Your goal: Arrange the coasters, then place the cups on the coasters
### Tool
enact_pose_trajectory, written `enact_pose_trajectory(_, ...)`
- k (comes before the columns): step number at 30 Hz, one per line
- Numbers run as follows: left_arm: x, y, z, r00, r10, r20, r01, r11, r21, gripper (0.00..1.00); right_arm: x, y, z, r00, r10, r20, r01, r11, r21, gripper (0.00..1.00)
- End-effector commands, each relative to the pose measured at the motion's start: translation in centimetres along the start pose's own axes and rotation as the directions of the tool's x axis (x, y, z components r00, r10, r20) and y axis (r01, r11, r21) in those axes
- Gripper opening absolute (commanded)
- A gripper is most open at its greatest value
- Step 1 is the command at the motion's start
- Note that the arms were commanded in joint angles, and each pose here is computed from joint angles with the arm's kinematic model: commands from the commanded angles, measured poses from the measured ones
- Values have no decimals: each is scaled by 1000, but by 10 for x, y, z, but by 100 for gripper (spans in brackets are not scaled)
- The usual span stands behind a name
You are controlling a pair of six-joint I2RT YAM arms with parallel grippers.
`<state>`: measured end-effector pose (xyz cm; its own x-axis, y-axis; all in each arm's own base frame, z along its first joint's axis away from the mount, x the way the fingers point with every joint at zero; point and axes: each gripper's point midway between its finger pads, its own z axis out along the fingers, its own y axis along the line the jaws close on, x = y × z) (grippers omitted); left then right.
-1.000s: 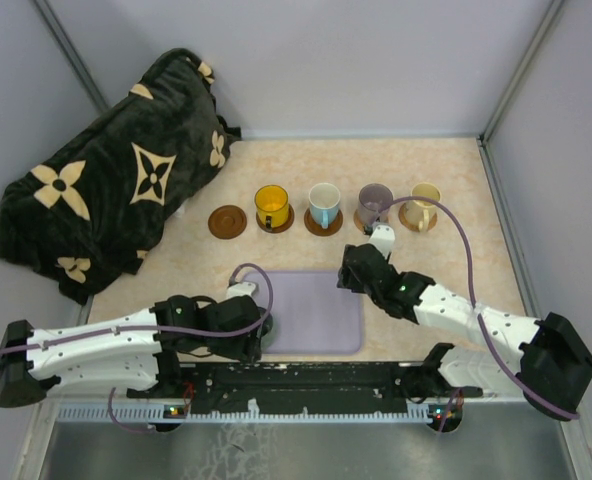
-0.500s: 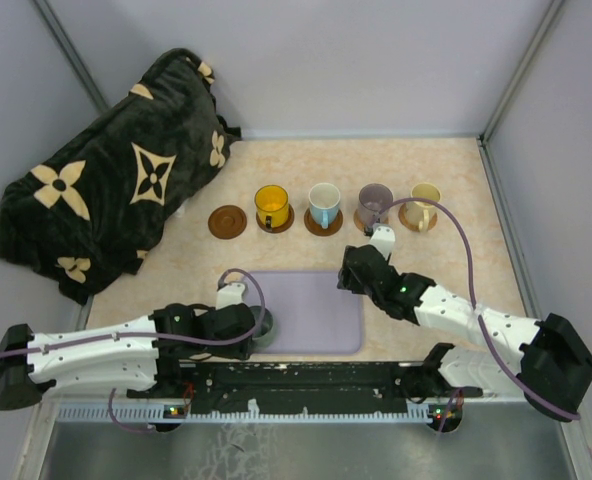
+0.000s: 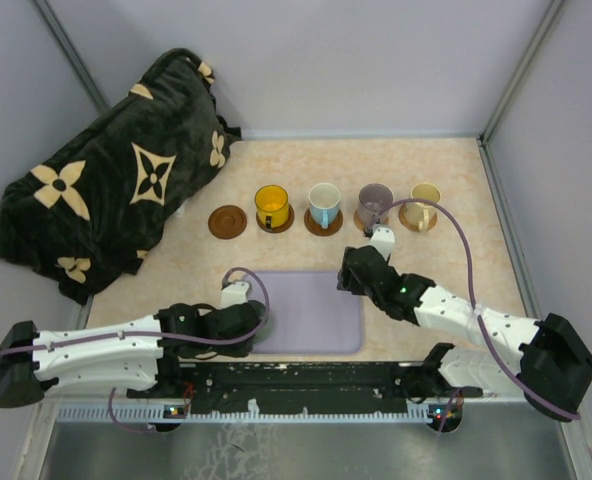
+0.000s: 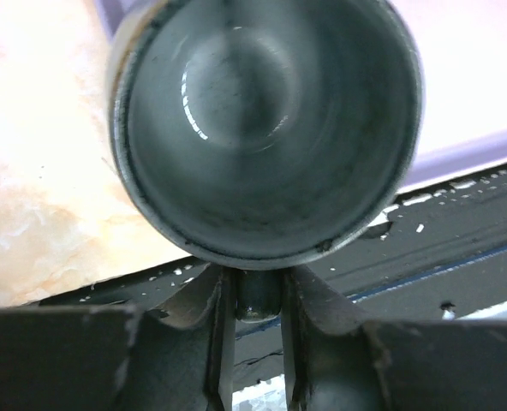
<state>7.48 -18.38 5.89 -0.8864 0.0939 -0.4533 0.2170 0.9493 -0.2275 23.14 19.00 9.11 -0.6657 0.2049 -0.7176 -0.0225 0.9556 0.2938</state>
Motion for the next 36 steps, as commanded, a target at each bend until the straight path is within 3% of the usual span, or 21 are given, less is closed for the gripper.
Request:
enact_pose_trajectory(1,0,-1,1,1000,18,-4,-18,1000,-5,20,-5,7,-1,999,26,25,-25,999,-29,57)
enact_pose_trajectory(8,-8,-8,-2,999,43,16,-43,999,-2,9,-1,5,0,999,26,20,-26,999,-30,58)
enact_pose_trajectory(20,-69,-38,-26,973,109,203,-107,994,-22,6,-1,-2,-1,999,22,30,-22,1000,-7,59)
enact_pose_trajectory(36,-123,5,-46,904,54,425,32,981,-192,6,7,-30,-11,998,32,46,-35,998,58,59)
